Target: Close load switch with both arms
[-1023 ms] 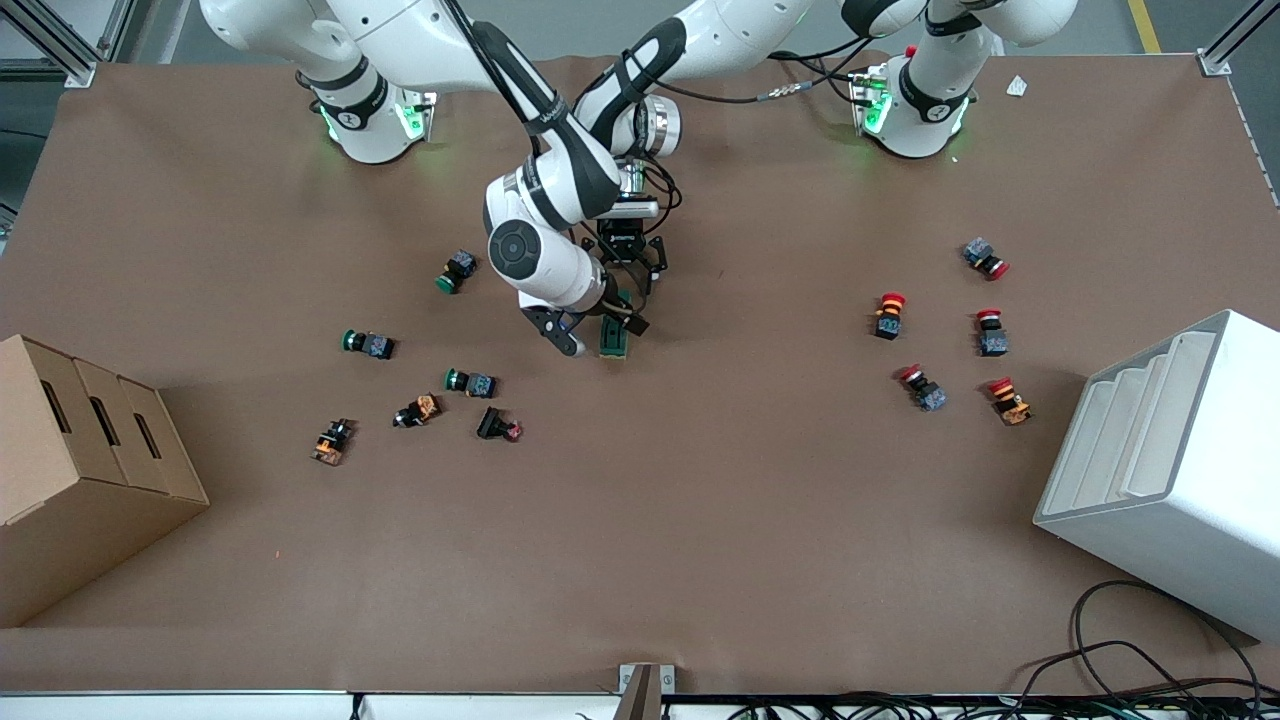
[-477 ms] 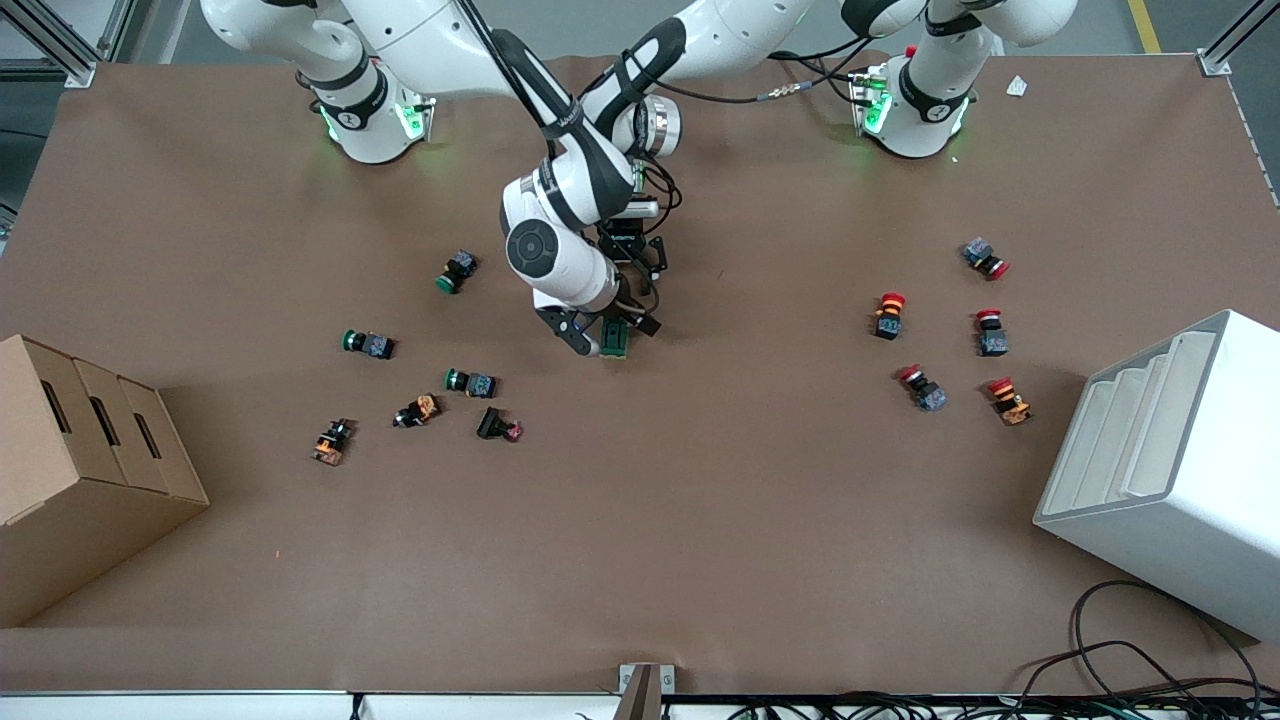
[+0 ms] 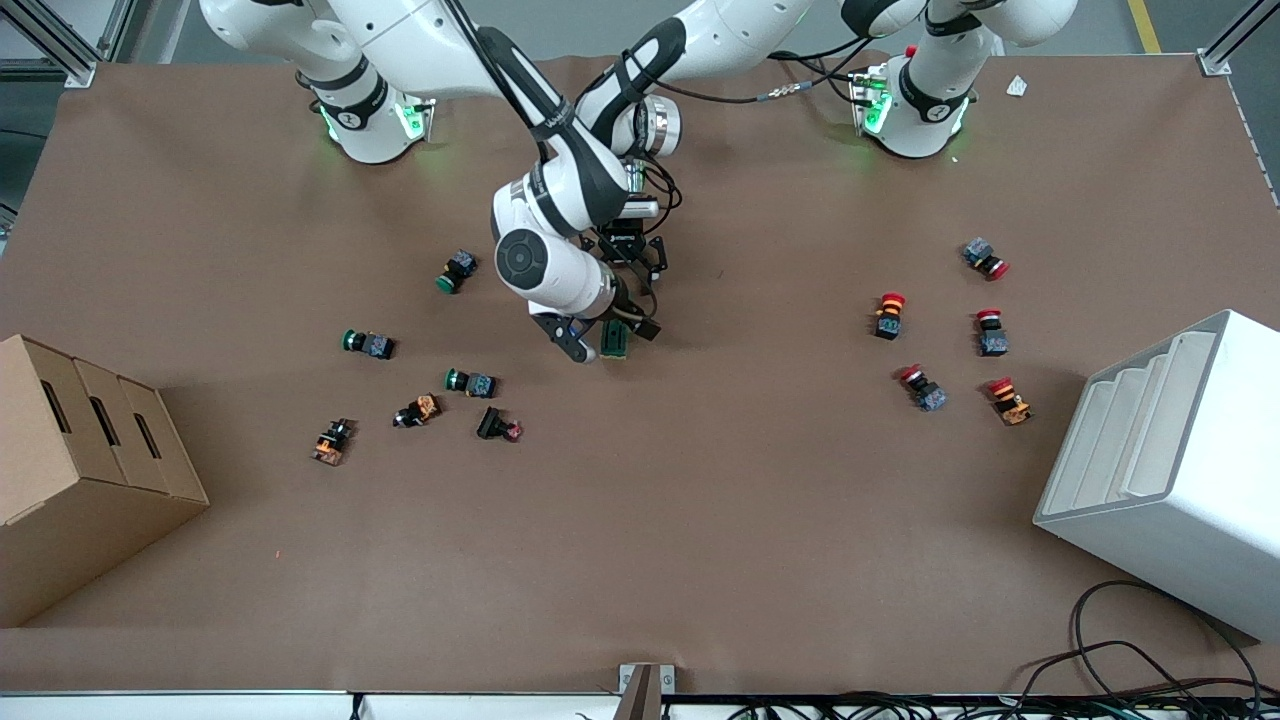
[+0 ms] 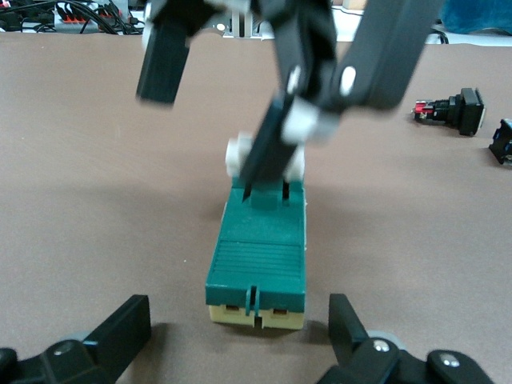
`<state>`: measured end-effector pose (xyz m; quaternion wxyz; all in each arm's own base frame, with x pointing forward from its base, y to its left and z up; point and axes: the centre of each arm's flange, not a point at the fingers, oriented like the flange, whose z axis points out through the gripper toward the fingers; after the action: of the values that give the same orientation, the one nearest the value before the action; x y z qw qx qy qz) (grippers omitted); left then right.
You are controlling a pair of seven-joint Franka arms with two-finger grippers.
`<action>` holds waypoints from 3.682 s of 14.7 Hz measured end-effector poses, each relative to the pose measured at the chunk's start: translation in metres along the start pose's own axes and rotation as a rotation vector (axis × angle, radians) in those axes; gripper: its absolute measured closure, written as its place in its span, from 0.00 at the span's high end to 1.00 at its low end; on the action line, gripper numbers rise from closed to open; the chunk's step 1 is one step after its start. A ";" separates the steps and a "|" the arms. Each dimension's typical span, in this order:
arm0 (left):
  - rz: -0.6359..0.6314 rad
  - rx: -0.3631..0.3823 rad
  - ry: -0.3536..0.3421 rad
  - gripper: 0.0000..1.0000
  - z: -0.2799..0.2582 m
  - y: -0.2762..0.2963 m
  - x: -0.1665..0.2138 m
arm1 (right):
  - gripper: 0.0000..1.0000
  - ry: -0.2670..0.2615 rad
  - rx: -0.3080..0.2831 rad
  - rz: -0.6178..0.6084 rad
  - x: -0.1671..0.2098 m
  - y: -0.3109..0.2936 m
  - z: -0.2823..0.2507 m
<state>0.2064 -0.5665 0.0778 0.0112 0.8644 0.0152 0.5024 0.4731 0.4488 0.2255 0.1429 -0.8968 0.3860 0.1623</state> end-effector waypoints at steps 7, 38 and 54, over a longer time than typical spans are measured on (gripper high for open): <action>0.000 0.001 0.001 0.99 0.001 0.000 0.000 | 1.00 0.016 0.036 -0.006 0.022 -0.016 0.003; -0.032 0.059 -0.013 0.99 0.012 0.006 0.023 | 1.00 0.063 -0.235 -0.518 0.275 0.059 -0.274; -0.315 0.288 -0.485 1.00 0.000 -0.033 0.448 | 1.00 0.246 -0.379 -0.721 0.306 0.143 -0.456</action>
<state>0.4279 -0.5167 0.4653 -0.0302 0.9387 0.2167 0.2665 0.6488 -0.0177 0.4970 -0.0240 -0.9975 0.0253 0.0617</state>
